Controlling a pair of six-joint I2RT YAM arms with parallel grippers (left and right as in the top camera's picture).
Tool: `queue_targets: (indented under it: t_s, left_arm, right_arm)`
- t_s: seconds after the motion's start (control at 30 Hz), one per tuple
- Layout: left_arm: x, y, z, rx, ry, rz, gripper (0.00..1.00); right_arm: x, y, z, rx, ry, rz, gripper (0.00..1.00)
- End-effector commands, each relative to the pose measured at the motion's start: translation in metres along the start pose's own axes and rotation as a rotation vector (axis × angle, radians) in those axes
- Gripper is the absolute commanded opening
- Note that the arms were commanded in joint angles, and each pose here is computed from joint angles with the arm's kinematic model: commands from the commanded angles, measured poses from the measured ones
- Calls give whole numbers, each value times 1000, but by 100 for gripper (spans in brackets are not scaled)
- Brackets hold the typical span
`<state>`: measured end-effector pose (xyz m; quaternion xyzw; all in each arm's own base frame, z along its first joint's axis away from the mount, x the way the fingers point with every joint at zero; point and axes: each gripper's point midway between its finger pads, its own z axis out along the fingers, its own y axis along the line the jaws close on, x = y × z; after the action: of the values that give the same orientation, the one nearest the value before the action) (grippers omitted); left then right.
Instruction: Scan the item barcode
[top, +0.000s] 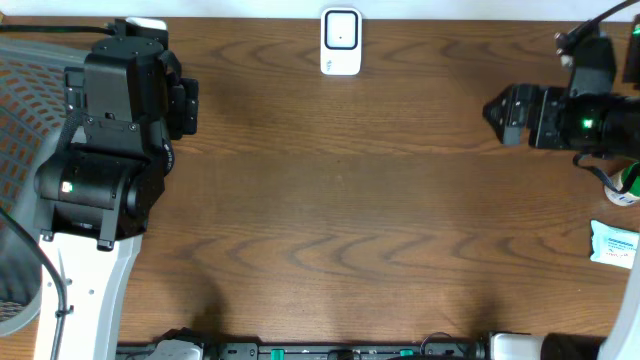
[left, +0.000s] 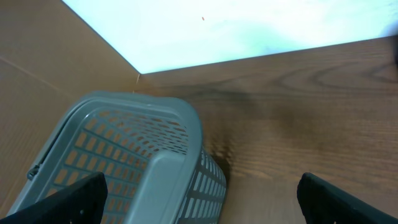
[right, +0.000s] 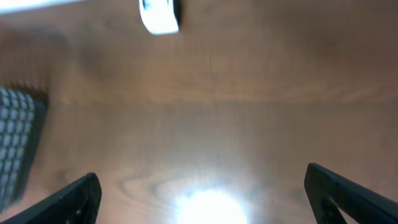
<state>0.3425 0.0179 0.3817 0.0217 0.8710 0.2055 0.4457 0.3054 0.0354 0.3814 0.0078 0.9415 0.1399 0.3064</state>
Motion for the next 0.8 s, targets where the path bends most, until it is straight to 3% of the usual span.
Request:
queue_targets:
  t_s: [0.0,0.17,0.43,0.6,0.77]
  left_arm:
    - [1,2,2,-11,6,3,98]
    - [1,2,2,-11,6,3,98]
    - [1,2,2,-11,6,3,98]
    - [1,2,2,-11,6,3,98]
    - [1,2,2,-11,6,3,98]
  right_arm:
    - [-5,23,-42,-39,-163,-86,99]
    - [-1,50,-102,-85,-370,-185,99]
    - [39,63,-182,-47,-635,-390,99]
    - [68,64,-199,-36,-747,-448,99]
    - [92,57,-186,-35,-822,-465,99]
